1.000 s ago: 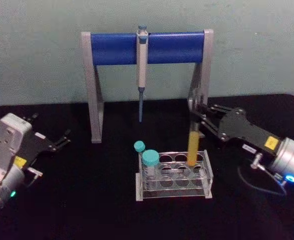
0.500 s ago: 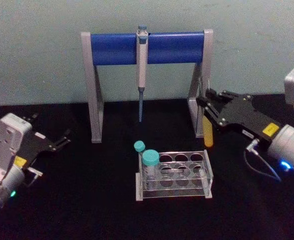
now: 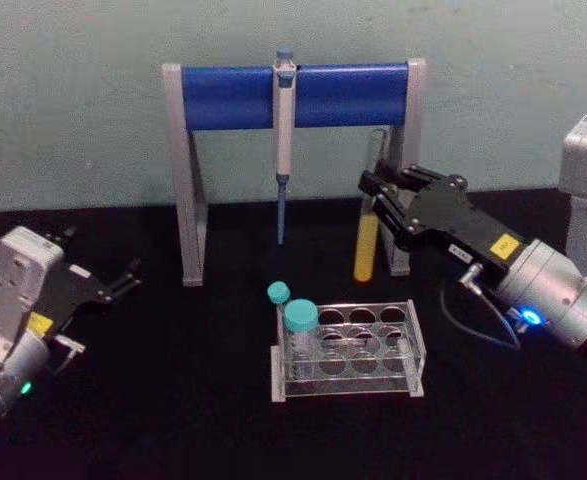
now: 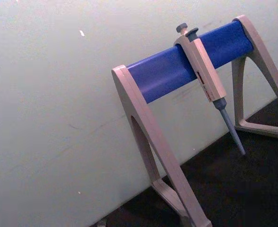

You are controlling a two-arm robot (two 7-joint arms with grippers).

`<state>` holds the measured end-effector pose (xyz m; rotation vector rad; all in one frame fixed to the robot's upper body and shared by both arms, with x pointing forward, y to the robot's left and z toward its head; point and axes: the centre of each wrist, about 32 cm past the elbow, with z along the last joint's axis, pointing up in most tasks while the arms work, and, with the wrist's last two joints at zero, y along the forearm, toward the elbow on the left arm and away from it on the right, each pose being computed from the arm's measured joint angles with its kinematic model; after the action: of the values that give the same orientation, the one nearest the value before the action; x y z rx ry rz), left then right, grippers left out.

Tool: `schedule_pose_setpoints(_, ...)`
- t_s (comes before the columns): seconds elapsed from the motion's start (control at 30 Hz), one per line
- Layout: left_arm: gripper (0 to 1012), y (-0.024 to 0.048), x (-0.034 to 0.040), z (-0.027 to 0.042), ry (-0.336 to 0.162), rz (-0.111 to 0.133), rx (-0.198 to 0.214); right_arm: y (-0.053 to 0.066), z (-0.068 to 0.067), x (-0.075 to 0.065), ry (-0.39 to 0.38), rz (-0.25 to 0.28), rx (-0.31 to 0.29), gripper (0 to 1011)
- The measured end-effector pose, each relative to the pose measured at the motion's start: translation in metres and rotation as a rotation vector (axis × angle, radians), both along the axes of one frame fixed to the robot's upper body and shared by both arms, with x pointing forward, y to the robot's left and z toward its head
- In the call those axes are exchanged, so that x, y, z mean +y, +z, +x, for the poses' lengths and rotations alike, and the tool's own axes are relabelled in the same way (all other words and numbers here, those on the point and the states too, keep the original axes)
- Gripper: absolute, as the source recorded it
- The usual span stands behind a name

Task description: Pick up the test tube from the test tube rack, shake it, then place it back into the test tube rack.

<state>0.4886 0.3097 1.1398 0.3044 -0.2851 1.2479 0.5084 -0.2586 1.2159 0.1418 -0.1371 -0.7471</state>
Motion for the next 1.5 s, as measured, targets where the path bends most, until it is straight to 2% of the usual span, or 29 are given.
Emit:
schedule_pose_setpoints(0.17,1001,0.0,0.0,0.0,0.0,0.0,0.0,-0.003,0.002,-0.001,0.08,0.05,0.024,229)
schedule_pose_setpoints(0.3,1001,0.0,0.0,0.0,0.0,0.0,0.0,-0.004,-0.003,-0.007,0.149,0.078,0.05,228)
schedule_pose_setpoints(0.47,1001,0.0,0.0,0.0,0.0,0.0,0.0,-0.002,-0.012,-0.014,0.181,0.071,0.07,229)
schedule_pose_setpoints(0.57,1001,0.0,0.0,0.0,0.0,0.0,0.0,0.004,-0.021,-0.021,0.186,0.038,0.078,229)
schedule_pose_setpoints(0.77,1001,0.0,0.0,0.0,0.0,0.0,0.0,0.018,-0.039,-0.036,0.127,-0.056,0.081,228)
schedule_pose_setpoints(1.0,1001,0.0,0.0,0.0,0.0,0.0,0.0,0.024,-0.043,-0.041,0.021,-0.136,0.057,228)
schedule_pose_setpoints(1.2,1001,0.0,0.0,0.0,0.0,0.0,0.0,0.025,-0.037,-0.035,-0.058,-0.178,0.014,228)
schedule_pose_setpoints(1.5,1001,0.0,0.0,0.0,0.0,0.0,0.0,0.02,-0.019,-0.022,-0.114,-0.167,-0.024,228)
